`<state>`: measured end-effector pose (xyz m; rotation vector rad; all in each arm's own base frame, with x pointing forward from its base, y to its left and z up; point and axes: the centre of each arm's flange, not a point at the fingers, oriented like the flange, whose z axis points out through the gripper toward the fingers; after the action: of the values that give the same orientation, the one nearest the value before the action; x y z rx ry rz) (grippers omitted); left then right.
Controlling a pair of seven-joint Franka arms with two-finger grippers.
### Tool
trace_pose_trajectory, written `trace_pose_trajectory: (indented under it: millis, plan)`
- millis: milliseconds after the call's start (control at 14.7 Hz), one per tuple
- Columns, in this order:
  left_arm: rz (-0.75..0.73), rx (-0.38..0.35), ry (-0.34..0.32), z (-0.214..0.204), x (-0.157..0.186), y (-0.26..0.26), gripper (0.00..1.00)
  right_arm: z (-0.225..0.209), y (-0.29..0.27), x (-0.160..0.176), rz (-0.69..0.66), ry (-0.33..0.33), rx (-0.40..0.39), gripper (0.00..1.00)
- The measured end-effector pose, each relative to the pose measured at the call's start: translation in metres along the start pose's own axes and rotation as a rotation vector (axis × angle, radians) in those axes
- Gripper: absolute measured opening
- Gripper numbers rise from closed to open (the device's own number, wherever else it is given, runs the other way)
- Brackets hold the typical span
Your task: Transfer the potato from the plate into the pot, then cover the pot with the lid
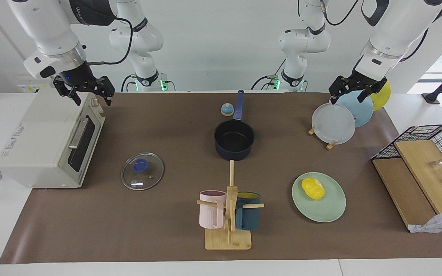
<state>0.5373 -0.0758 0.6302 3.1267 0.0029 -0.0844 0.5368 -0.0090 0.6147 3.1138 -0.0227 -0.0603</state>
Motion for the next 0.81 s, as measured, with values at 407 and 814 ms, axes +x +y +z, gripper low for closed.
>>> trace_pose_trajectory:
  millis: [407,814]
  plan:
    - [0.0,0.0,0.0,0.0,0.0,0.0,1.0,0.0,0.0,0.0,0.0,-0.001,0.0,1.0]
    - [-0.01,-0.004,0.027,-0.002,0.003,0.0,1.0,0.01,-0.043,0.007,-0.12,0.051,0.039,1.0]
